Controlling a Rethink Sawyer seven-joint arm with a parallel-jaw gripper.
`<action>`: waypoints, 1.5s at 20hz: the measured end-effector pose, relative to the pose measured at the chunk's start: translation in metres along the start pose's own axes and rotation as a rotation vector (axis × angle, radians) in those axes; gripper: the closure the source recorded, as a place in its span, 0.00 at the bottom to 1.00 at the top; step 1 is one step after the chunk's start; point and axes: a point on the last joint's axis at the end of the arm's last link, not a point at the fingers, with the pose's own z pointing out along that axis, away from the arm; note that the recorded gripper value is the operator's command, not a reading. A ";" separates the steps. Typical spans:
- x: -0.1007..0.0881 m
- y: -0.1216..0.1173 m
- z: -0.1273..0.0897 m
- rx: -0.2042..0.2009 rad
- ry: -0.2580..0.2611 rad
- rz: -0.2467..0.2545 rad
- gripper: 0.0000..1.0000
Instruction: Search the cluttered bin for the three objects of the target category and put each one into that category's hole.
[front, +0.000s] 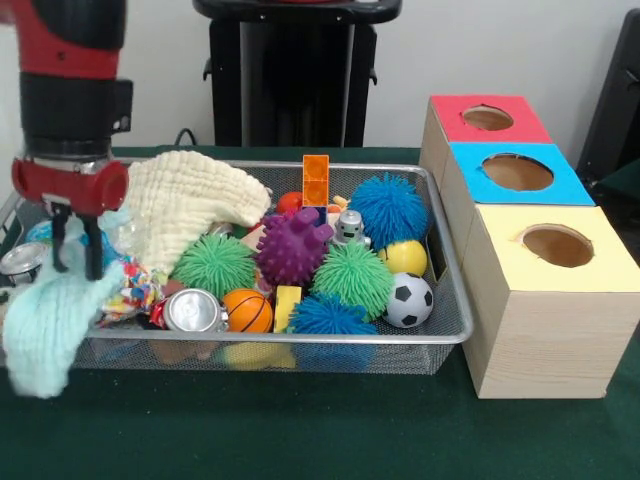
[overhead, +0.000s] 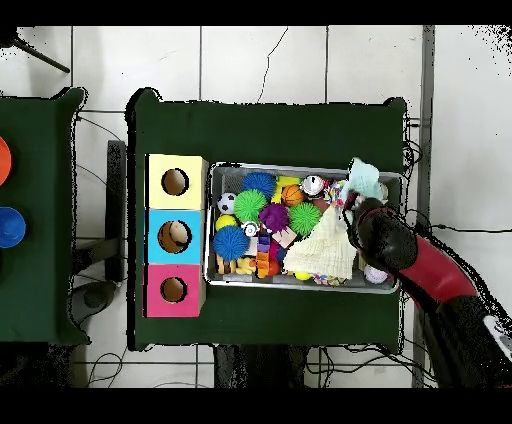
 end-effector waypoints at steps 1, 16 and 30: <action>0.008 -0.006 0.005 -0.022 0.036 0.024 1.00; 0.050 0.024 0.025 -0.206 0.047 0.100 1.00; 0.070 0.118 -0.021 0.002 -0.068 -0.274 0.00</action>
